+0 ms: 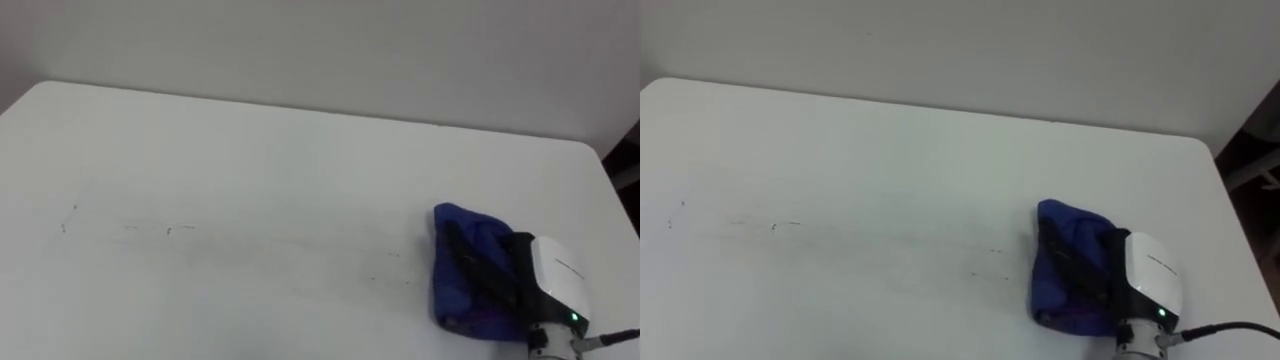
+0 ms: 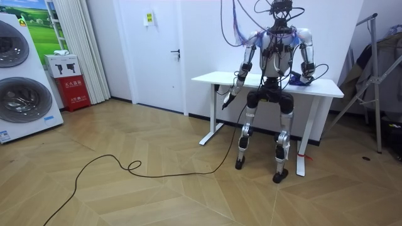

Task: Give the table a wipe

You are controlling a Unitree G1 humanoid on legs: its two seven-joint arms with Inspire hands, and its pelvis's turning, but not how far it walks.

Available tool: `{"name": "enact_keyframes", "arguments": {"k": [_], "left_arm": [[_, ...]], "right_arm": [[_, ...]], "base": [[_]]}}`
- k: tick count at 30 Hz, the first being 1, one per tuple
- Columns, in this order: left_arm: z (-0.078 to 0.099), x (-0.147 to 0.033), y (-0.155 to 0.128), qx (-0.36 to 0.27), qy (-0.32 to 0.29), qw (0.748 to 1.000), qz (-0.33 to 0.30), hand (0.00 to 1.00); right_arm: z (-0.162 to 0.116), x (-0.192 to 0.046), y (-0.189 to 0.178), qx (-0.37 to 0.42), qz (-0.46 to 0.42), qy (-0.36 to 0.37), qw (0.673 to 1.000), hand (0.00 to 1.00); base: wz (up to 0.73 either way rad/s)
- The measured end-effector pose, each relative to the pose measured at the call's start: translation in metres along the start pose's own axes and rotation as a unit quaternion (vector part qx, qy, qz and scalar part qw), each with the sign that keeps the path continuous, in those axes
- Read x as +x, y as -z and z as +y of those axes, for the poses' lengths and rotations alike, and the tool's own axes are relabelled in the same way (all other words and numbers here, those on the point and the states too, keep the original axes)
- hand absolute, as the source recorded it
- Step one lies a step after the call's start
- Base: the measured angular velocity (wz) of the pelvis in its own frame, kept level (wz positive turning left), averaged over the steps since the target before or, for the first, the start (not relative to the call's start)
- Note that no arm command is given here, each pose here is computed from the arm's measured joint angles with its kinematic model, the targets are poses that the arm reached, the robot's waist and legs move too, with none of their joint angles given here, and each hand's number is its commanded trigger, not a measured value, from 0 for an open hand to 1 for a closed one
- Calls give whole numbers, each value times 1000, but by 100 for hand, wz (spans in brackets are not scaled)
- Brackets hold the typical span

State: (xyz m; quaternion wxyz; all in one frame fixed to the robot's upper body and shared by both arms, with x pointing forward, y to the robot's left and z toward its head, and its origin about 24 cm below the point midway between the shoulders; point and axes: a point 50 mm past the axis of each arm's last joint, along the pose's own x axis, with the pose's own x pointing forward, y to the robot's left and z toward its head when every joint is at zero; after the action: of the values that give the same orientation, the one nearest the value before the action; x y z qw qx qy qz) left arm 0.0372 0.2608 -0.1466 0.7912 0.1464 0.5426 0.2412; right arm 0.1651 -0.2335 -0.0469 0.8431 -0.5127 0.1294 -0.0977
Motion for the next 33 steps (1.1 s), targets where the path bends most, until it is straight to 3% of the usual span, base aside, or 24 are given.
{"name": "enact_keyframes", "arguments": {"k": [6,10,14,22,27,33], "left_arm": [[4,1,5,-24,2,1000,12,0],[12,2,12,-37,0,999,27,0],[22,3,17,-62,-15,997,37,0],[26,0,29,-67,-5,996,55,0],[25,0,32,-67,4,996,62,0],[30,-2,41,-61,-1,995,79,0]], "right_arm": [[-33,13,-21,42,-38,58,997,0],[-86,32,-31,85,-60,171,980,0],[-131,31,-32,113,-76,266,954,0],[-150,28,-12,159,-37,307,937,0],[-154,26,-3,162,-19,315,935,0],[-147,22,33,184,67,330,923,0]], "base": [[-13],[-2],[0],[-7],[-1],[0]]}}
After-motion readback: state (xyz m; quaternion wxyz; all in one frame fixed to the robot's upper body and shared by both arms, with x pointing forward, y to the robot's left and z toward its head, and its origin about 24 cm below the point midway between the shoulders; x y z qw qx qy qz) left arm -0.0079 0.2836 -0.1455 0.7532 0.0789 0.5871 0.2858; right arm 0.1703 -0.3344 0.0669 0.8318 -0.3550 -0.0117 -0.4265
